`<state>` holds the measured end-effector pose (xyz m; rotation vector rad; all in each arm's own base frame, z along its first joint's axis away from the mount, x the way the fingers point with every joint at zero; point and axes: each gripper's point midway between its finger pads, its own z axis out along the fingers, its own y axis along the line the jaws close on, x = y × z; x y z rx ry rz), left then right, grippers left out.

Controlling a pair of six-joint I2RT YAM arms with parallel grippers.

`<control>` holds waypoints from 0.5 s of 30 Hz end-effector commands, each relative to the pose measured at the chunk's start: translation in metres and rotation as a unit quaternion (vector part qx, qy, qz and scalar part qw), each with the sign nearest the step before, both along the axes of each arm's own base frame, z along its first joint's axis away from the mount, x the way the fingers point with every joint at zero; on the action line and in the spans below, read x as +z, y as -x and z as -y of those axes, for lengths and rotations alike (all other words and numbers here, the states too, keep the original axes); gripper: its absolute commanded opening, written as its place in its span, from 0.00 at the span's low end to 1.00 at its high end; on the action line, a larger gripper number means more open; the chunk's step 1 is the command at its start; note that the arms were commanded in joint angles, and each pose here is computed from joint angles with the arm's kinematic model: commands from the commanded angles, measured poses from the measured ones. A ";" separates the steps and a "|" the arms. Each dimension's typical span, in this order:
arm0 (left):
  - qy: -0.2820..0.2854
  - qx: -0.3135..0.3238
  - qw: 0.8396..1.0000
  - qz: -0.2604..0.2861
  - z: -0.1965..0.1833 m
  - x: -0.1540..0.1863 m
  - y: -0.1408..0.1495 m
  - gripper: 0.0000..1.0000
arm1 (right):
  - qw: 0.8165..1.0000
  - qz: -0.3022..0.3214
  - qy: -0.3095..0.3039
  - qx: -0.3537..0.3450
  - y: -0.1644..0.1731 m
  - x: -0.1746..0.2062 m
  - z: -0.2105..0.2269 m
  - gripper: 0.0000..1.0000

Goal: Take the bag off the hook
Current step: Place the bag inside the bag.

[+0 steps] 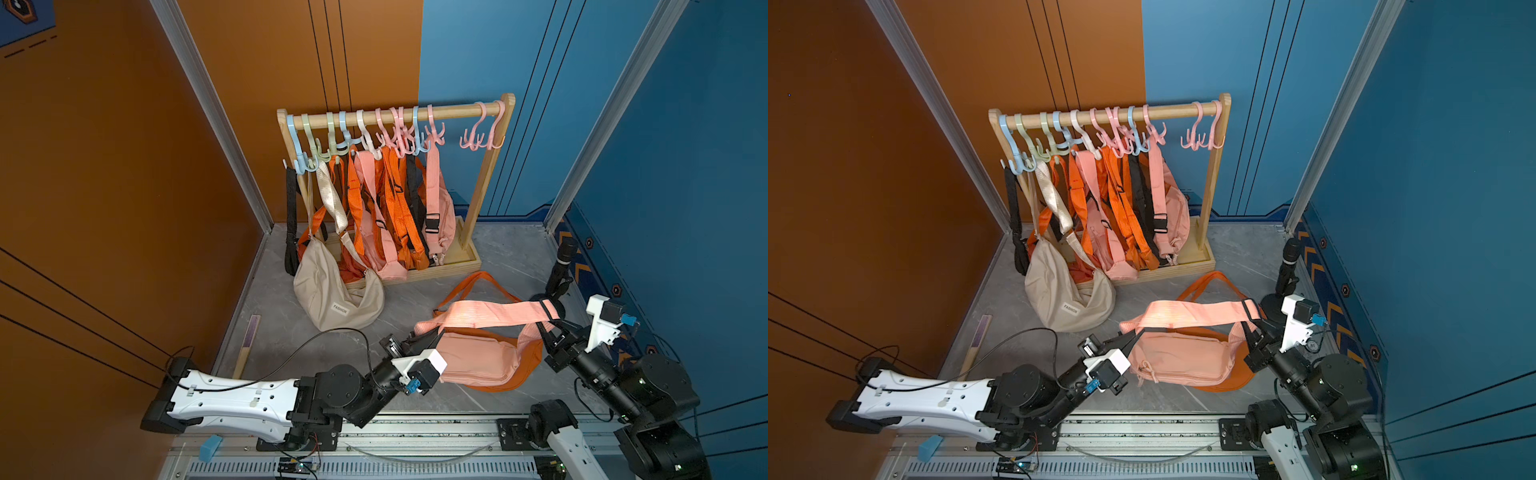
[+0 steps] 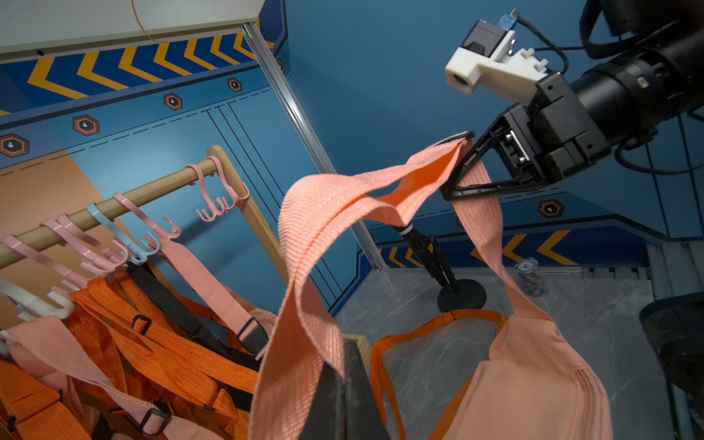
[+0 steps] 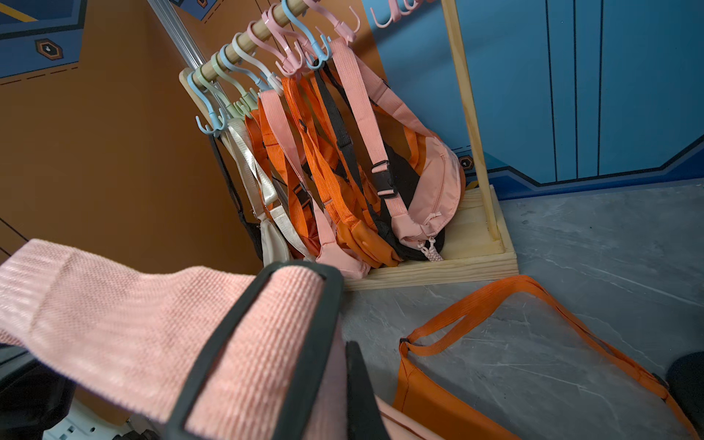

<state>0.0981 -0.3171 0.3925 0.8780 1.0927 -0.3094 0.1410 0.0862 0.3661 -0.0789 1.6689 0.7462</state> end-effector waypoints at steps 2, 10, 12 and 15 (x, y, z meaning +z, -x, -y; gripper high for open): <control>0.010 0.033 0.999 -0.017 -0.019 -0.005 0.001 0.00 | 1.000 -0.015 -0.005 0.009 0.013 -0.020 -0.001 0.00; 0.047 0.027 0.994 -0.095 -0.021 -0.009 -0.010 0.00 | 0.998 -0.057 -0.009 -0.022 0.006 -0.045 0.008 0.00; 0.051 0.035 0.989 -0.131 -0.023 -0.013 -0.027 0.00 | 0.996 -0.077 -0.008 -0.040 -0.004 -0.054 0.012 0.00; 0.063 0.065 0.980 -0.176 -0.030 -0.030 -0.056 0.00 | 0.992 -0.113 -0.010 -0.054 -0.023 -0.068 0.012 0.00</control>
